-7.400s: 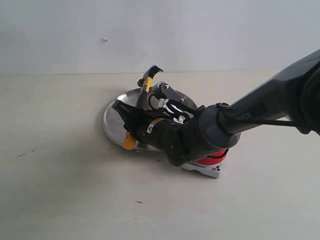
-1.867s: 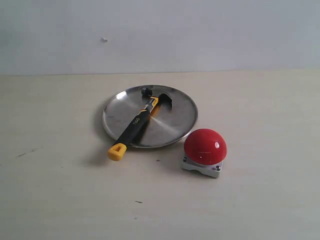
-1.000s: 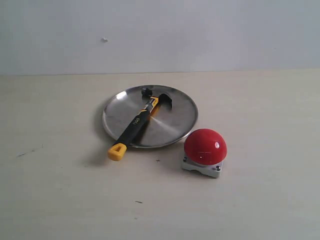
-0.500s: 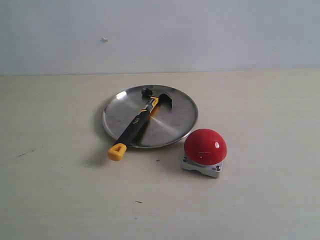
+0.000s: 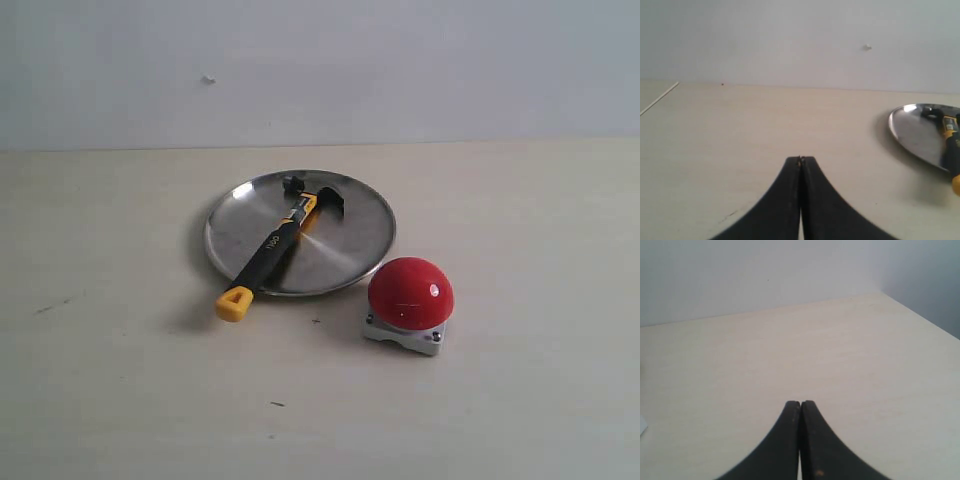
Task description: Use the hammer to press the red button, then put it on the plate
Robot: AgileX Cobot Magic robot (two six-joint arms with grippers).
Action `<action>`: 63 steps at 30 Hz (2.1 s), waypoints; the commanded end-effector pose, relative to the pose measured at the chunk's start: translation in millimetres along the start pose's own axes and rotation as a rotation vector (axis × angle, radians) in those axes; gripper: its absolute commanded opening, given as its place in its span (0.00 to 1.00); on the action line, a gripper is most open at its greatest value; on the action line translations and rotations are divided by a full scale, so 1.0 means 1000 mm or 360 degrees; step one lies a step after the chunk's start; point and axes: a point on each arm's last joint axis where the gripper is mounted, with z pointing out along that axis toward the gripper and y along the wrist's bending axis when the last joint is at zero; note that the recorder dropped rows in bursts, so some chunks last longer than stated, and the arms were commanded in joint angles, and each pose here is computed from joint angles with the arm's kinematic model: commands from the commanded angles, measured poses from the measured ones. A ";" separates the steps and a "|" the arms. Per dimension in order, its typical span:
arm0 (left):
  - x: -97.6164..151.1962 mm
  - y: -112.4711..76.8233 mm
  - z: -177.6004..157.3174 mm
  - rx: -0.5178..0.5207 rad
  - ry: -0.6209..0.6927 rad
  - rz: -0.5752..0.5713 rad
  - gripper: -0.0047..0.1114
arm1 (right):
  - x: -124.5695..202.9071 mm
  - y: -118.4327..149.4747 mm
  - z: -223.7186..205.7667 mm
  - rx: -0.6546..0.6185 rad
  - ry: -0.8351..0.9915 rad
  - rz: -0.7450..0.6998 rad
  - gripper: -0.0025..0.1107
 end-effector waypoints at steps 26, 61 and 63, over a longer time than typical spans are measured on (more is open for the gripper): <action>0.011 0.007 -0.002 -0.0130 0.0188 0.0044 0.04 | 0.001 0.000 0.000 0.0008 -0.0009 0.0001 0.02; 0.011 0.007 -0.002 -0.0130 0.0188 0.0044 0.04 | 0.001 0.000 0.000 0.0008 -0.0009 0.0001 0.02; 0.011 0.007 -0.002 -0.0130 0.0188 0.0044 0.04 | 0.001 0.000 0.000 0.0008 -0.0009 0.0001 0.02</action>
